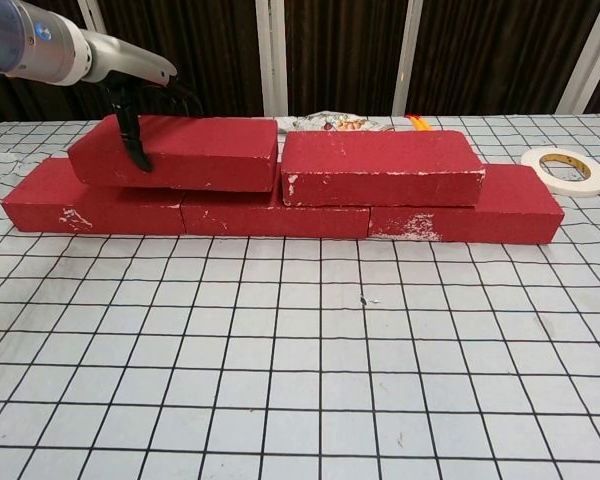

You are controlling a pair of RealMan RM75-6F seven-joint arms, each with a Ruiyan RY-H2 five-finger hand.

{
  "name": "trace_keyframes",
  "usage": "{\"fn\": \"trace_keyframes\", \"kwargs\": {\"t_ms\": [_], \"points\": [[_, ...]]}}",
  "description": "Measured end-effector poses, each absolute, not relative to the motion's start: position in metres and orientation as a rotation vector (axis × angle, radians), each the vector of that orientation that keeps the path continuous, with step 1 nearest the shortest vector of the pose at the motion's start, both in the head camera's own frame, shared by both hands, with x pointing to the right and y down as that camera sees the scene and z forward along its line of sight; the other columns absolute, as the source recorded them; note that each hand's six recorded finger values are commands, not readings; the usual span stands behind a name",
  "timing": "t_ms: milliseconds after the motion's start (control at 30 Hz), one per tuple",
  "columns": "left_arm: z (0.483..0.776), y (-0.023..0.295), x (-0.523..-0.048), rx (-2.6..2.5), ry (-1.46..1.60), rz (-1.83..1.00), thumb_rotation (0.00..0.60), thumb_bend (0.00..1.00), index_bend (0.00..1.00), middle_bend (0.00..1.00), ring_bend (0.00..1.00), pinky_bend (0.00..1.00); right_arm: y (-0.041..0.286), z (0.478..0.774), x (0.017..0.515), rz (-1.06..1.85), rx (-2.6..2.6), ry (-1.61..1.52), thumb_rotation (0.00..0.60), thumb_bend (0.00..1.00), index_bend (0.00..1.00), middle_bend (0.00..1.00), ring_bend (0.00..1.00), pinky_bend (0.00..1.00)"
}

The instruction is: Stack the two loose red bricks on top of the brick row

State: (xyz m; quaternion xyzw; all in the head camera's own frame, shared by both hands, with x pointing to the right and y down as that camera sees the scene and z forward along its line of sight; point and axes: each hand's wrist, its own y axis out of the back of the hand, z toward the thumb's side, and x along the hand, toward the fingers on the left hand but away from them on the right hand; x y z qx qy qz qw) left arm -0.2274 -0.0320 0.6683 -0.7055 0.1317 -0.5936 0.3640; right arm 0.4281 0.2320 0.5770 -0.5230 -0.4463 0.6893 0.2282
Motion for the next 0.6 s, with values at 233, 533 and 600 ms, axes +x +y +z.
{"fn": "trace_keyframes", "kwargs": {"t_ms": [233,533,600], "points": [[0.6684,-0.0311,-0.2259,-1.814,0.342,-1.538,0.600,0.03,0.19,0.24,0.12,0.18,0.2314,0.5755,0.4287,1.893,-1.444,-1.234,0.600,0.19,0.08,0.03,0.00,0.00],[0.6706,-0.0295,-0.2209,-1.810,0.340,-1.546,0.600,0.03,0.19,0.24,0.12,0.18,0.2318,0.5751,0.4284,1.889,-1.450,-1.237,0.600,0.19,0.08,0.03,0.00,0.00],[0.6716,-0.0288,-0.2200,-1.809,0.336,-1.547,0.600,0.03,0.19,0.24,0.12,0.18,0.2317,0.5749,0.4288,1.891,-1.450,-1.239,0.600,0.19,0.08,0.03,0.00,0.00]]}}
